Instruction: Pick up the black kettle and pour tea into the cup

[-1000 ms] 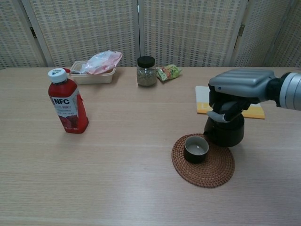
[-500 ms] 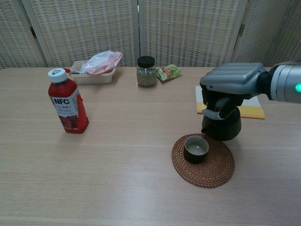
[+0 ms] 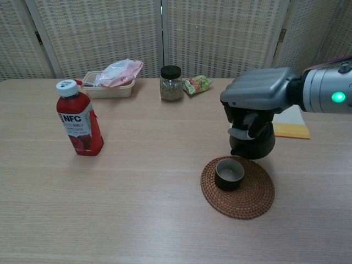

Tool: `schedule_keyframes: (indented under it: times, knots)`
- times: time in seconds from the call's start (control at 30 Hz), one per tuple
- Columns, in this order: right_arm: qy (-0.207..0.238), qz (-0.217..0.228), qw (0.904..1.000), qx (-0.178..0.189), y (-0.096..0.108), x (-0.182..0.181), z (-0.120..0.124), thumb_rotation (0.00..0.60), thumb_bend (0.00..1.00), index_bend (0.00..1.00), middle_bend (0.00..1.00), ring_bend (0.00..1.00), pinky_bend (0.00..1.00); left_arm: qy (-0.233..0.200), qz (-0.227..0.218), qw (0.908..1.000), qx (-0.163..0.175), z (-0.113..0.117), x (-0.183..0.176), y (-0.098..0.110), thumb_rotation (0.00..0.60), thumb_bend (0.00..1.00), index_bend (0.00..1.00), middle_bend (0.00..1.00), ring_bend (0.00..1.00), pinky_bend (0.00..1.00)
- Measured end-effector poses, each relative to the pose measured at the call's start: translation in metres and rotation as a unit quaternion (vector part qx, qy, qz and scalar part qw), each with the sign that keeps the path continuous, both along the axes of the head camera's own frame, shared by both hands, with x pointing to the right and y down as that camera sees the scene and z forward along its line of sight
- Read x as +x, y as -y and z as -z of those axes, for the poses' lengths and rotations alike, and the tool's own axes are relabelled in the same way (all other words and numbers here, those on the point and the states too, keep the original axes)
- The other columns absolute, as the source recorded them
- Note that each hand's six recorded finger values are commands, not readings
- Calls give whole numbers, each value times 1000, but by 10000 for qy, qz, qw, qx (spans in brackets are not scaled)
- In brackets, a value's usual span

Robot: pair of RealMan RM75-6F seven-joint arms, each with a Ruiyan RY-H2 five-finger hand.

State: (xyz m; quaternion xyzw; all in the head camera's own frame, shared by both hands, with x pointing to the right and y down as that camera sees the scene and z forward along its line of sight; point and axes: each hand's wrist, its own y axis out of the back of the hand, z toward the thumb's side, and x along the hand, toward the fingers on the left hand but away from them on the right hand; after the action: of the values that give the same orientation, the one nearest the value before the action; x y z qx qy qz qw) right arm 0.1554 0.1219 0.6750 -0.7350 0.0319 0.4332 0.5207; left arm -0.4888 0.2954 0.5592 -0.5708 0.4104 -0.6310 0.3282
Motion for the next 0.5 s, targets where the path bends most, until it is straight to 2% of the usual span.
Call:
schedule_keyframes:
  times: [0.5]
  knots:
    - [-308, 548, 9977, 236, -8, -9, 3, 447, 535, 976, 984, 859, 535, -22, 36, 10000, 35, 0, -1, -3, 600, 217, 140, 61, 162, 87]
